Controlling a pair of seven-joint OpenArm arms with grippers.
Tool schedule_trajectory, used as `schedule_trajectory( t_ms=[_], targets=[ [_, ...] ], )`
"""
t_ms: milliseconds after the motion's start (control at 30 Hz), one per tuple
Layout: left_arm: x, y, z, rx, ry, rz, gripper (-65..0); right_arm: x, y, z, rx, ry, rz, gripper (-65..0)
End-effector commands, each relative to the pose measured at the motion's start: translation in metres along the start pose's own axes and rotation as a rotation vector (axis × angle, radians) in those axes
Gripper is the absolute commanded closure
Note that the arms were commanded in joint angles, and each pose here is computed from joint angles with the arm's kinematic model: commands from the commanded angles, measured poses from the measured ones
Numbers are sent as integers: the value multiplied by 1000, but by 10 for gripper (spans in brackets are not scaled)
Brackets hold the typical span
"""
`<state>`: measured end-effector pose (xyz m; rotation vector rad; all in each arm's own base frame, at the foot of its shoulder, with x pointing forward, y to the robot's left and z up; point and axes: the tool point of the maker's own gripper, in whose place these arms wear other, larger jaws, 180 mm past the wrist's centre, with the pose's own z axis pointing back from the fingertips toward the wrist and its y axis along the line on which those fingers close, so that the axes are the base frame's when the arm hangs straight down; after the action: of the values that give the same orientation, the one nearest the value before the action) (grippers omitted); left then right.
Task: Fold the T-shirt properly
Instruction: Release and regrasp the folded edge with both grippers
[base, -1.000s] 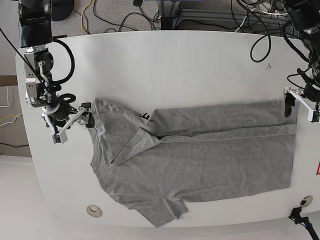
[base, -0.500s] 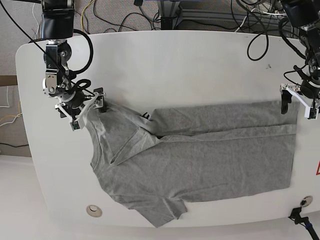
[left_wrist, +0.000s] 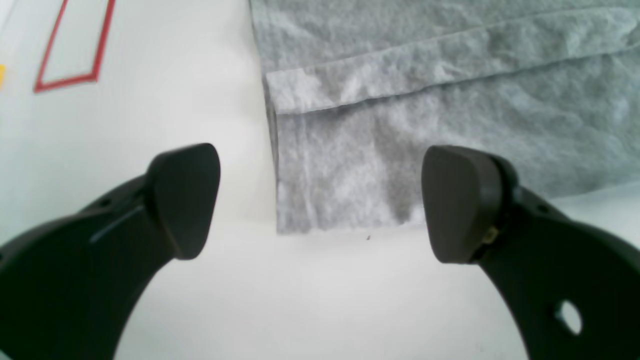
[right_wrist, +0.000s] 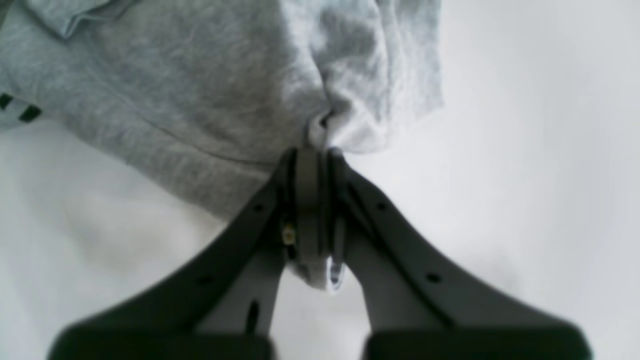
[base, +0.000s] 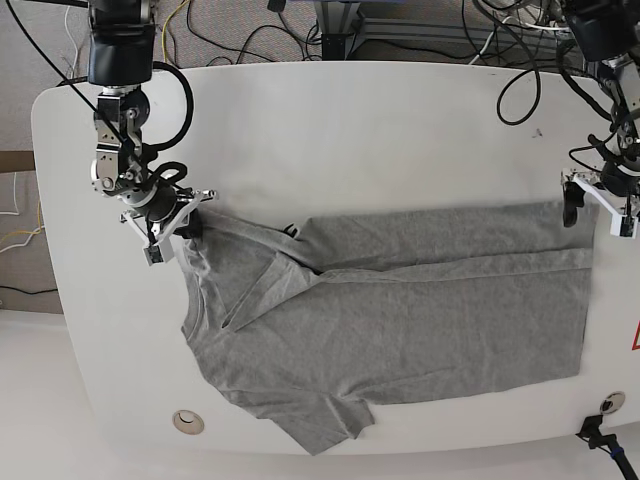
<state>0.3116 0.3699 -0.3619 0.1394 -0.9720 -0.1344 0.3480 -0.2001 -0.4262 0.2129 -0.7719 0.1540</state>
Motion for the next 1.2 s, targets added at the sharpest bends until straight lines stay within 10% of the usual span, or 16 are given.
schedule_trajectory(
  t_ms=[0,967,1167],
  targets=[
    [21,14,-6,20,-57,21,-604,-3,-19,4,-45,24,18,0],
    [-47,-13,-33,-59,127,113,-589,4,-51,17,-112,-21,-26,0],
    [-49,-12,-33,-58,132,117,-155,3,-54,18,-117,-17,-23,0]
  ],
)
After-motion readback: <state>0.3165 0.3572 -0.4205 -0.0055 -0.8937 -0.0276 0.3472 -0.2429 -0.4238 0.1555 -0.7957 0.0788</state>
